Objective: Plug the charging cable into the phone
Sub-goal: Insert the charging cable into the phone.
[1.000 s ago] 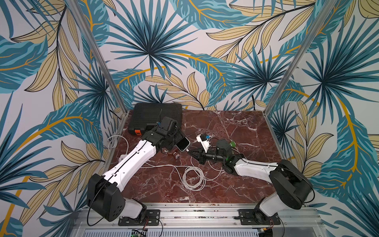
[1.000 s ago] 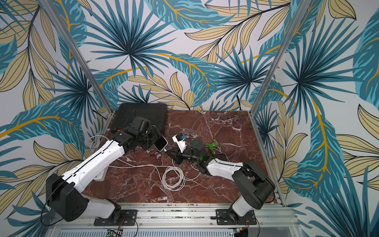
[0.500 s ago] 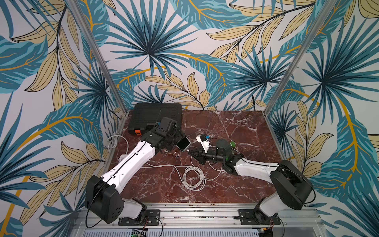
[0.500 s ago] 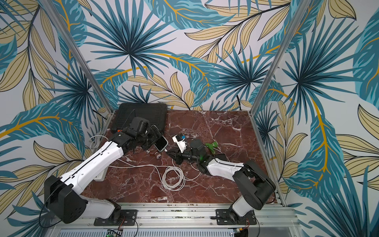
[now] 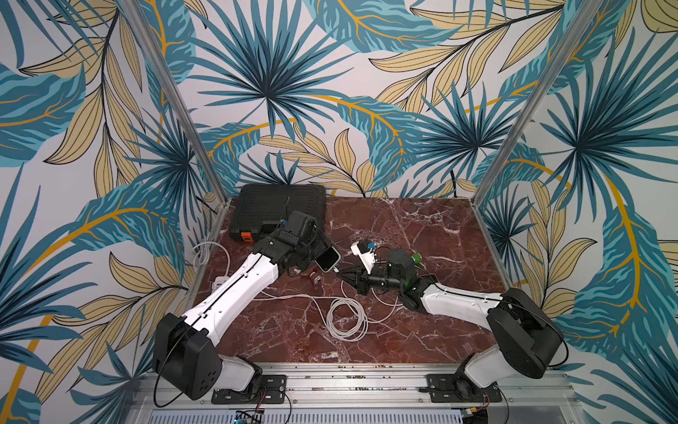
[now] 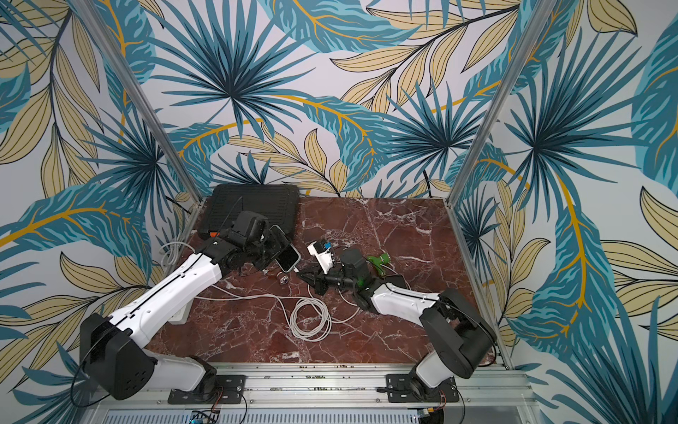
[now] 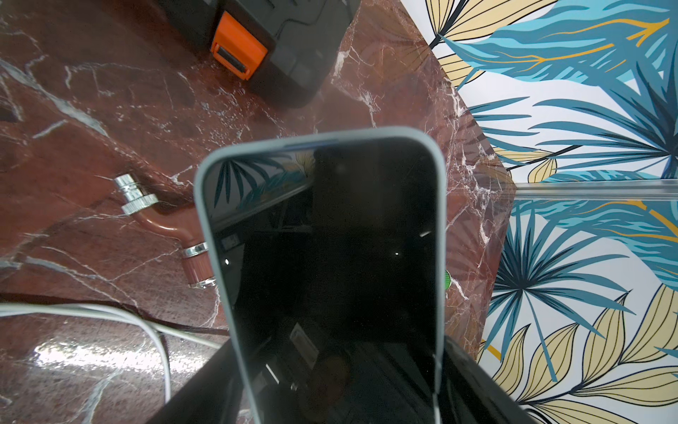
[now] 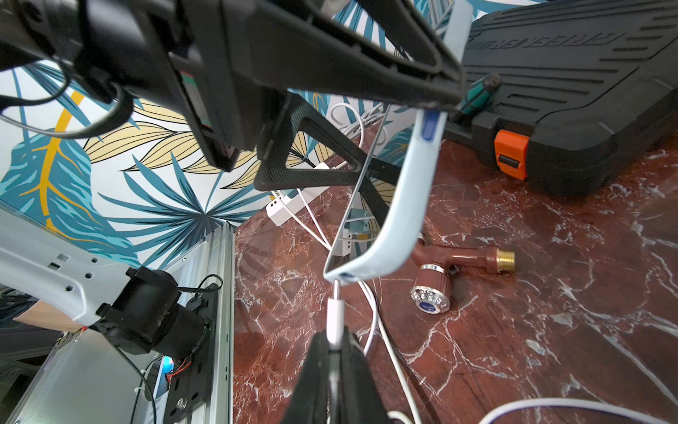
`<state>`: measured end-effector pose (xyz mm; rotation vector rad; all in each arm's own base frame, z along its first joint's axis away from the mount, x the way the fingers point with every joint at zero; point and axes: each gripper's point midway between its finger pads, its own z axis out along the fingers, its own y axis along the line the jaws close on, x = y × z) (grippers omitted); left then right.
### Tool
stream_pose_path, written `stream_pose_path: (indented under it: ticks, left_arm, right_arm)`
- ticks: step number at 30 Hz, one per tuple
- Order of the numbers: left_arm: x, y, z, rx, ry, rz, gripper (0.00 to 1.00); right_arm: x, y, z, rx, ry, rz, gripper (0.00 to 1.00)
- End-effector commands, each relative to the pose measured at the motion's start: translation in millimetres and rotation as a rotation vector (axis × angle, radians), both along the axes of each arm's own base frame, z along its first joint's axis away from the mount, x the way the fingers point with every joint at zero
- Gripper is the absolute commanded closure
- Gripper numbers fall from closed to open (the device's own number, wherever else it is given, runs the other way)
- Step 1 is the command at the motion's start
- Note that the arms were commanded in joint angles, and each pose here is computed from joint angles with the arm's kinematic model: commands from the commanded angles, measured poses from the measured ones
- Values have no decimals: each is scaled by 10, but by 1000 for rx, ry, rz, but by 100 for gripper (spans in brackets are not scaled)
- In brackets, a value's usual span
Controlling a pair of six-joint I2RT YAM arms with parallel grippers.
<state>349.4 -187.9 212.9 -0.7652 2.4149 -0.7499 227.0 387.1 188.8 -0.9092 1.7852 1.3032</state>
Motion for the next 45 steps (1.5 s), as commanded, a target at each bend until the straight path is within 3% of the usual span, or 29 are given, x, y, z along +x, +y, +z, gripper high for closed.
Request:
stream_pose_path:
  ticks: [1,22,45]
  left_arm:
    - [35,0,237,-17,-91,-6,66]
    - [17,-48,235,-36,-96,-26,67]
    - [19,-53,219,-38,-94,-27,67]
  right_arm:
    - [-85,-6,79,1,-26,38,100]
    - [69,39,11,-30,-8,-22,100]
    - [-61,-59,-82,-43,-29,9,100]
